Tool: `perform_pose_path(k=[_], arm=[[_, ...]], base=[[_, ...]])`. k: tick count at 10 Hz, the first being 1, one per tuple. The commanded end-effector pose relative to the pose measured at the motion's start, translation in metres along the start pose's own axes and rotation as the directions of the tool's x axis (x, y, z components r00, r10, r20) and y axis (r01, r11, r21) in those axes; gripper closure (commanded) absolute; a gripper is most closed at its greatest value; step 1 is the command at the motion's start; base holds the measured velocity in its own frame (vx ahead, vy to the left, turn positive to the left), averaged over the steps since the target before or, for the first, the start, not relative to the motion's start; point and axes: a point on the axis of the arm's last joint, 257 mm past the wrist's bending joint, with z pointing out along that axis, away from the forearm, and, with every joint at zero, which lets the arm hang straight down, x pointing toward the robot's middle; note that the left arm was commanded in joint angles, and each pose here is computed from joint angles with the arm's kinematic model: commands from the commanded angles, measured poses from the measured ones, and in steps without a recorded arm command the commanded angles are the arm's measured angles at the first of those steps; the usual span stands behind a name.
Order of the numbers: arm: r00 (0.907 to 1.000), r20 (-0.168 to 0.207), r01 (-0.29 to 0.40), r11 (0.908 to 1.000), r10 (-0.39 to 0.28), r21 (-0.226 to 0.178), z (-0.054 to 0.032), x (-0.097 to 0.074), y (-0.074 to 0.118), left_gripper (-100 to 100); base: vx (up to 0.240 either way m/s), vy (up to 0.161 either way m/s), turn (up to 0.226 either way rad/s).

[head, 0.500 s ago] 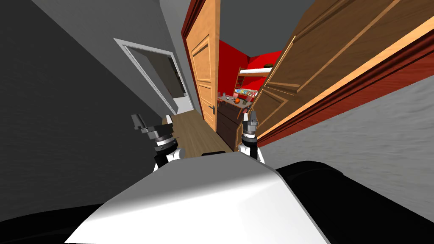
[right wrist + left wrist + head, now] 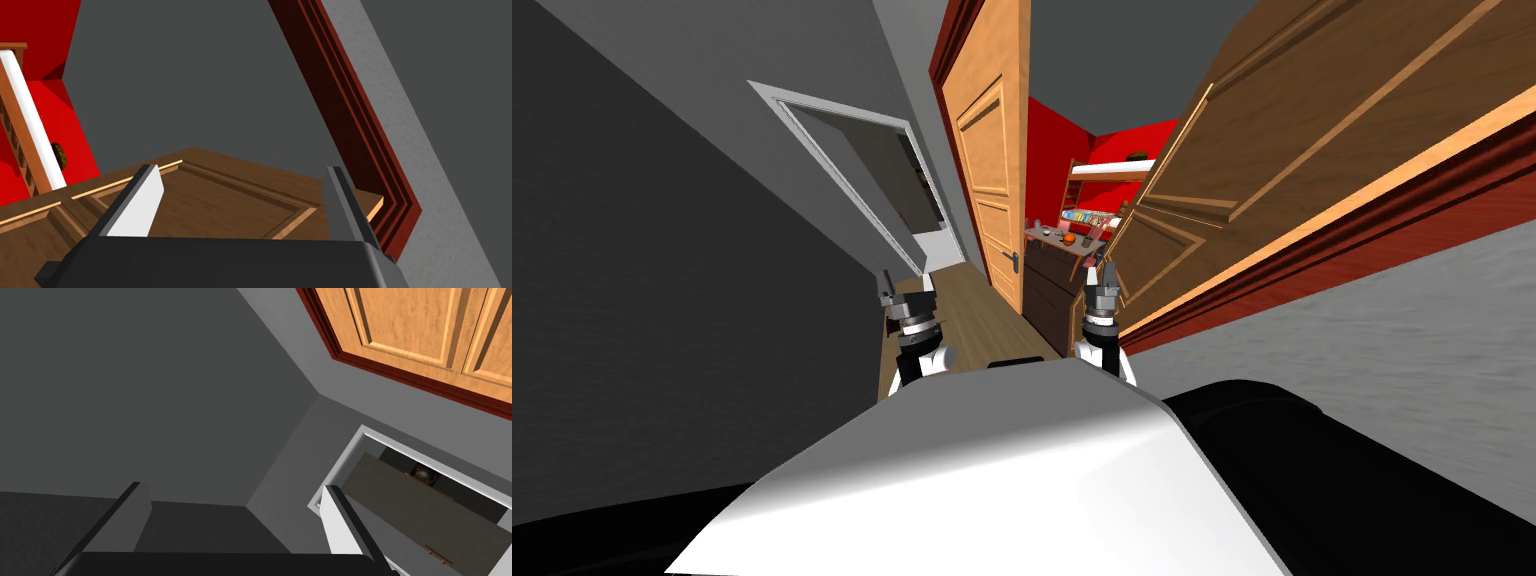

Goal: Push the door open

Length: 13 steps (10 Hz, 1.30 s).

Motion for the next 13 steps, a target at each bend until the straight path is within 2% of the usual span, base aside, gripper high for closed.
perform_pose_path(k=[1,7,10,13], arm=[[0.9999,-0.010,0.010,0.9997,-0.011,-0.021,0.0004,0.005,0.013,-100],[0.9974,-0.048,0.048,0.9924,-0.054,-0.113,-0.0023,0.024,0.065,-100],[0.9947,-0.069,0.064,0.9841,-0.076,-0.166,-0.0051,0.037,0.094,-100],[0.9906,-0.093,0.077,0.9718,-0.100,-0.223,-0.0092,0.051,0.125,-100]], base=[[0.087,0.076,-0.051],[0.080,0.063,-0.068],[0.088,0.088,-0.085],[0.092,0.085,-0.084]])
